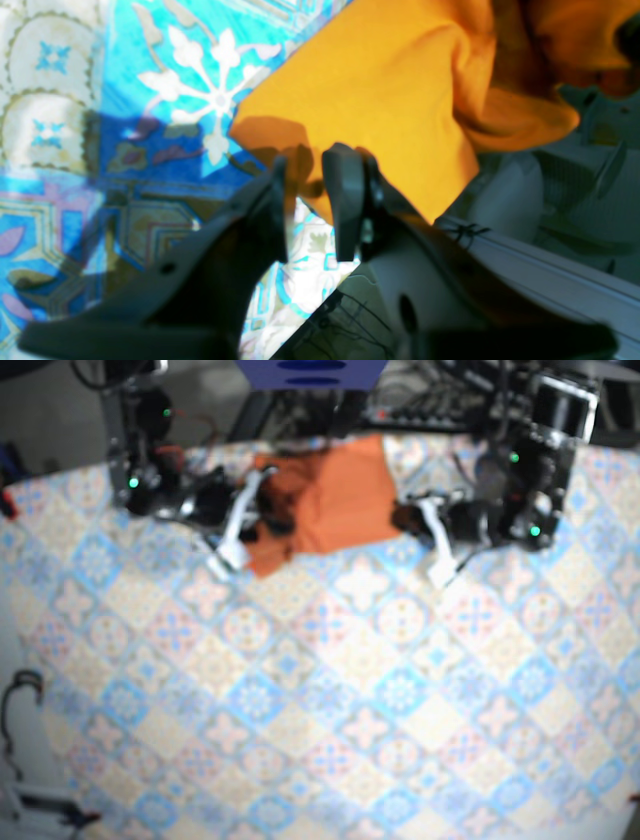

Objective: Fold the T-shirt properly
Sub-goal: 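Lift the strip end with the right gripper and fold it toward the left gripper, then lower the folded end onto the shirt with the right gripper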

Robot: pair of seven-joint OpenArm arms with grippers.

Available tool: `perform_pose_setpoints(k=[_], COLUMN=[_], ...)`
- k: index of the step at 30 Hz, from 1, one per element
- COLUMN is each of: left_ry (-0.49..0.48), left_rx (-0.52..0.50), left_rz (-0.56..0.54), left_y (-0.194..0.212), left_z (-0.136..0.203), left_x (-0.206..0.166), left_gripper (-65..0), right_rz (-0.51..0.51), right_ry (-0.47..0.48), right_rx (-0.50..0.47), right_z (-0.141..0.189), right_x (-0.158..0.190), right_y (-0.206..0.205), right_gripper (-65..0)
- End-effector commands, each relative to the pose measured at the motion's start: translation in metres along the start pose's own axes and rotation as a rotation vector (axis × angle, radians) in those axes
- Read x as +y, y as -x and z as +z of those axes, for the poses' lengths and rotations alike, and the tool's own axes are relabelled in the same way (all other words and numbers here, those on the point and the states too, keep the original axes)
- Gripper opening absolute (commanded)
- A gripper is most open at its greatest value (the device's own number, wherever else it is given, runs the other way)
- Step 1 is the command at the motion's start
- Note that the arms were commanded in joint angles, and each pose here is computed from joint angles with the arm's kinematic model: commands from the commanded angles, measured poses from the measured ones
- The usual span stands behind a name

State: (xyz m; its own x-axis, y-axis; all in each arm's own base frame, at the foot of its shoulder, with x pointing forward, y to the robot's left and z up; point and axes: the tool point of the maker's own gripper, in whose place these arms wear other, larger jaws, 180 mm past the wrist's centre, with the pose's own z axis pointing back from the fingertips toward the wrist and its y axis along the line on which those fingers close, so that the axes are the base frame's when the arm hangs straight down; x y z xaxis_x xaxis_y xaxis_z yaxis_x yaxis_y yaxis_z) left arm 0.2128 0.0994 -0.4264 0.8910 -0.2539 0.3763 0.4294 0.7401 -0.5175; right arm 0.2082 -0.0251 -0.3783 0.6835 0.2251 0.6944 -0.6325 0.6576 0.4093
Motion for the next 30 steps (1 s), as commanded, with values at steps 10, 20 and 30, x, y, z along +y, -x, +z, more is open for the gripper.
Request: perform_pose_setpoints(k=[10,20,30], left_ry=[0.006,0.004,0.003], left_rx=[-0.028,-0.028,-0.027], left_rz=[-0.018,-0.019,-0.019], left_y=[-0.01,-0.0098,-0.0097], left_z=[0.0045,0.0049,0.0052], left_x=[-0.0015,-0.001,-0.0006], left_gripper=[-51.6,-51.6,-51.6], right_rz=[0.031,0.037,0.032], right_ry=[-0.039,-0.044,-0.042], right_rx=[-0.044,-0.066,-0.069], right_z=[-0.002,-0.0025,-0.0017], right_x=[0.0117,0.0126,0.0111], right_y=[-0.015,-0.0205,-0.021], right_gripper=[-65.0,-65.0,-65.0])
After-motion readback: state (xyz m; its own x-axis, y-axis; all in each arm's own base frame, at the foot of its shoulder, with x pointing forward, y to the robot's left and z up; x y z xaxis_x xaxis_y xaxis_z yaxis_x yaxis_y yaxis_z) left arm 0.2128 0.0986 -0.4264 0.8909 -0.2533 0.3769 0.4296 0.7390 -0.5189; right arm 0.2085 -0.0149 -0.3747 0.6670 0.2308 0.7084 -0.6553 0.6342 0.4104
